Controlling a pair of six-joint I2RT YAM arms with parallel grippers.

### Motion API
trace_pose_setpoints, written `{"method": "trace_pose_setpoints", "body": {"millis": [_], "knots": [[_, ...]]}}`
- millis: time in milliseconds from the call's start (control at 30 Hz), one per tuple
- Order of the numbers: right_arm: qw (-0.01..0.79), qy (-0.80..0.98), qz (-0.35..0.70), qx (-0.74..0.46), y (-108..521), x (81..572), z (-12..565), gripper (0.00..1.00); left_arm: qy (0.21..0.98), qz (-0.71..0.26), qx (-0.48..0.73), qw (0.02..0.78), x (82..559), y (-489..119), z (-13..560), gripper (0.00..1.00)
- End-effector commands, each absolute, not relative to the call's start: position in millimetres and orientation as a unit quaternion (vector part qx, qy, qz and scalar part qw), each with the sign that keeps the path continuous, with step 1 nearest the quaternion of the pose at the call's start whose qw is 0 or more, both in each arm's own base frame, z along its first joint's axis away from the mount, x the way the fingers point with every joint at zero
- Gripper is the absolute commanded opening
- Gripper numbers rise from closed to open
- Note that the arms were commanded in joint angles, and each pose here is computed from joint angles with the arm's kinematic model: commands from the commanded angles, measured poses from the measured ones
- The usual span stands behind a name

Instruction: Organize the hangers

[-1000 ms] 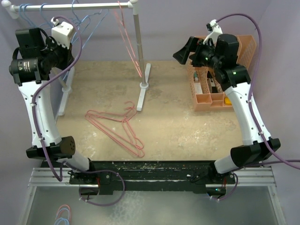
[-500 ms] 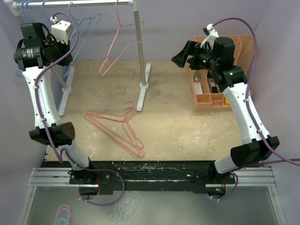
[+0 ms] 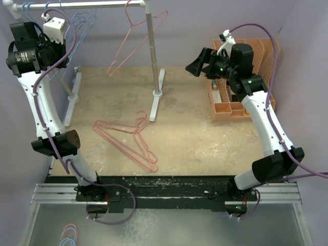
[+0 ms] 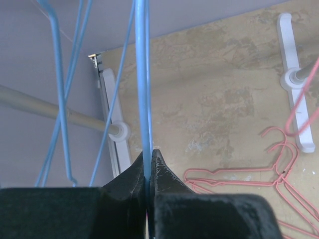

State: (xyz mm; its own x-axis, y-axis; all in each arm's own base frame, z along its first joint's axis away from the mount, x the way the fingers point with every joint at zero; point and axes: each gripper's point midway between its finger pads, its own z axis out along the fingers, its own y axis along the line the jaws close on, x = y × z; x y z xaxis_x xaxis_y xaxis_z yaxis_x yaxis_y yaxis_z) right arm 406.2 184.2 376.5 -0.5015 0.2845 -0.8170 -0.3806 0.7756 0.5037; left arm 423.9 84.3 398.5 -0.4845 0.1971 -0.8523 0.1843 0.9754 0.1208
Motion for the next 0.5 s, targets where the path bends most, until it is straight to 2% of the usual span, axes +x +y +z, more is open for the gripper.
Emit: {"method": "trace_pose_setpoints", "body": {"millis": [0,467], "knots": [[0.517,0.776,0.359,-0.043,189,402,398,1.00,0.853,0.020,0.099,0.512,432,96,410,0.00],[0.504,0.782,0.365,-0.043,193,403,385,1.00,0.873,0.047,0.061,0.481,435,134,384,0.00]]}}
